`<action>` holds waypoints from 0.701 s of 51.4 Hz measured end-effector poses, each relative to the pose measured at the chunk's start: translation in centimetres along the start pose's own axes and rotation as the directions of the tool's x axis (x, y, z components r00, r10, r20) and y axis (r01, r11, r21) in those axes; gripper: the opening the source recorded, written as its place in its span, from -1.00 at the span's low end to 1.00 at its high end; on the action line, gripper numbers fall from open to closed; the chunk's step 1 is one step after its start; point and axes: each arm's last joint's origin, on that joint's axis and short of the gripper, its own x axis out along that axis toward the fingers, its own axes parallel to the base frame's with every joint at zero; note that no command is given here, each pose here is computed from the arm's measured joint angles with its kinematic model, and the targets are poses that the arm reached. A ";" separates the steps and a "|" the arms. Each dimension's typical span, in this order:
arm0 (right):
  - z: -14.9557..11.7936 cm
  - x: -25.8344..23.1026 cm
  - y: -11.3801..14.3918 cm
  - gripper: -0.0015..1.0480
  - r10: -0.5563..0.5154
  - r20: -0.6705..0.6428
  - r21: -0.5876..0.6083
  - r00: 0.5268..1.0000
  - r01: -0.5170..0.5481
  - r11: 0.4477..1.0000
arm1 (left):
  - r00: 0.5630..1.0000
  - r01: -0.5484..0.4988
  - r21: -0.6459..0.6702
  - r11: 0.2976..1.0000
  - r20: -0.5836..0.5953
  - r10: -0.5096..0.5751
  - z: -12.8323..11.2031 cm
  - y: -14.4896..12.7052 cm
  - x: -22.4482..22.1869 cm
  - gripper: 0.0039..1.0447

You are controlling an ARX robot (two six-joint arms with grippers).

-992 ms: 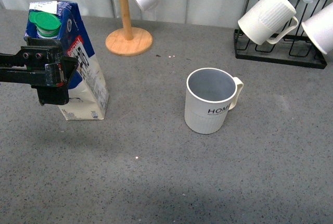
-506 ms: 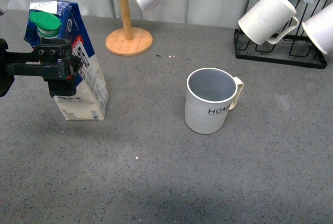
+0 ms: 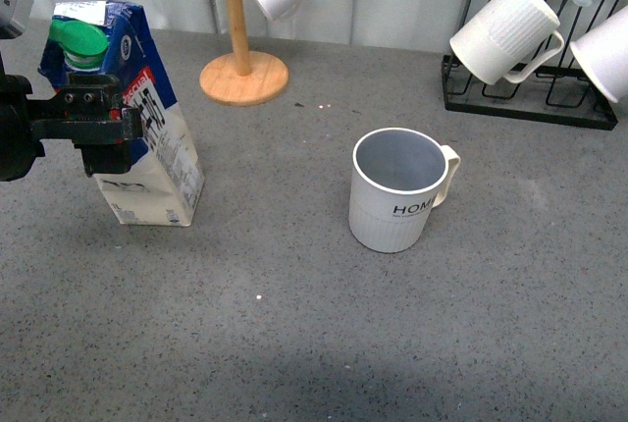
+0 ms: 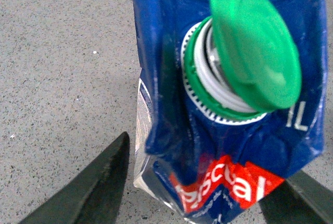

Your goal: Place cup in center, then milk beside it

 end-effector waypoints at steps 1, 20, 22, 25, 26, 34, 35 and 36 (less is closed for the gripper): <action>0.0 0.0 0.0 0.82 0.000 0.000 0.000 1.000 0.000 1.000 | 1.000 0.000 -0.003 1.000 0.000 0.000 0.0 0.0 0.0 0.20; 0.0 0.0 0.0 0.82 0.000 0.000 0.000 1.000 0.000 1.000 | 0.999 0.040 -0.012 0.999 0.036 -0.040 0.5 -2.6 -0.5 -0.93; 0.0 0.0 0.0 0.82 0.000 0.000 0.000 1.000 0.000 1.000 | 0.998 0.051 -0.010 0.999 0.045 -0.051 0.6 -3.5 -0.6 -0.93; 0.0 0.0 0.0 0.82 0.000 0.000 0.000 1.000 0.000 1.000 | 0.997 0.065 -0.016 0.998 0.053 -0.064 0.6 -4.6 -0.6 -0.93; 0.0 0.0 0.0 0.82 0.000 0.000 0.000 1.000 0.000 1.000 | 0.996 0.067 -0.019 0.998 0.055 -0.066 0.6 -4.8 -0.6 -0.93; 0.0 0.0 0.0 0.82 0.000 0.000 0.000 1.000 0.000 1.000 | 0.993 0.104 -0.045 0.994 0.061 -0.101 0.7 -7.5 -0.1 -0.93; 0.0 0.0 0.0 0.82 0.000 0.000 0.000 1.000 0.000 1.000 | 0.993 0.110 -0.050 0.993 0.059 -0.107 0.6 -7.8 -0.1 -0.93; 0.0 0.0 0.0 0.82 0.000 0.000 0.000 1.000 0.000 1.000 | 0.992 0.113 -0.051 0.992 0.057 -0.110 0.6 -8.0 0.0 -0.93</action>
